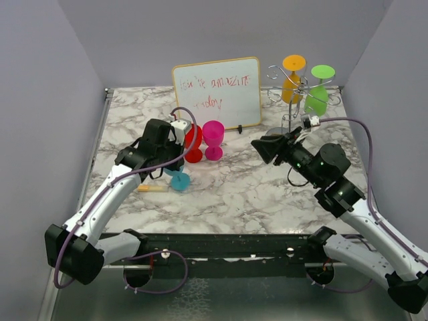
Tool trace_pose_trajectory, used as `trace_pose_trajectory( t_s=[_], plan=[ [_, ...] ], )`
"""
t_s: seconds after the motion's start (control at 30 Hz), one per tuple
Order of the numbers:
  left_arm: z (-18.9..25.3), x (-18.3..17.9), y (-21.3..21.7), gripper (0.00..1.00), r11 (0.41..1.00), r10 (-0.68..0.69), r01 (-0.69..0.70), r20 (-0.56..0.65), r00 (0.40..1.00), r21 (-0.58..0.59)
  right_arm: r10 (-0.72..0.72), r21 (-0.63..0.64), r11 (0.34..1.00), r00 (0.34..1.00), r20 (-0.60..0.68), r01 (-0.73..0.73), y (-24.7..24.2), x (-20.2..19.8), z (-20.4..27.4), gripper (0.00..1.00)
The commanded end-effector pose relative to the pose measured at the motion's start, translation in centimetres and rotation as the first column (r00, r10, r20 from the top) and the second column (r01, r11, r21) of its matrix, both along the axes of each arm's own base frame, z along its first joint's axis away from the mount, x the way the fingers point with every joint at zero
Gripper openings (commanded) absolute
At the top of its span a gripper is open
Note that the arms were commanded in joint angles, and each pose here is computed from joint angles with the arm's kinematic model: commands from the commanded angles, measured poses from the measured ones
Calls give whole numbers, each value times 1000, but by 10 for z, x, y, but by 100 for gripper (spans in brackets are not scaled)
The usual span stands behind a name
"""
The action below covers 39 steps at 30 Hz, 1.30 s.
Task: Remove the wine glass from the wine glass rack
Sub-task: Place the wine glass at the center of the board.
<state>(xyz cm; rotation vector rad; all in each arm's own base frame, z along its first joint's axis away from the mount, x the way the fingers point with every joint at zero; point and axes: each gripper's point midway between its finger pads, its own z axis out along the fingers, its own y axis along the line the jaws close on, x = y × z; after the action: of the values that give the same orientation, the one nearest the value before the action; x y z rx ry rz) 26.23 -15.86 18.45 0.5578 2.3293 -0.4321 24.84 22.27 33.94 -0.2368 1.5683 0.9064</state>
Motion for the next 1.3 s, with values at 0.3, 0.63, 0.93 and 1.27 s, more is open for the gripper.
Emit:
trace_pose_trajectory(
  t_s=[0.3,0.63,0.93,1.27],
  plan=[
    [-3,28,5,0,994,103,-105,59,993,25,70,56,996,998,7,-70,4,-18,26,55],
    [-8,33,10,0,989,128,-131,46,991,64,45,9,999,999,-23,-45,2,-12,20,57],
    [-19,33,17,9,983,134,-136,24,991,123,-29,1,1000,999,14,29,-16,-13,20,57],
    [-13,44,19,10,976,164,-169,51,985,134,-44,-6,999,999,20,44,-19,-12,18,57]
  ],
)
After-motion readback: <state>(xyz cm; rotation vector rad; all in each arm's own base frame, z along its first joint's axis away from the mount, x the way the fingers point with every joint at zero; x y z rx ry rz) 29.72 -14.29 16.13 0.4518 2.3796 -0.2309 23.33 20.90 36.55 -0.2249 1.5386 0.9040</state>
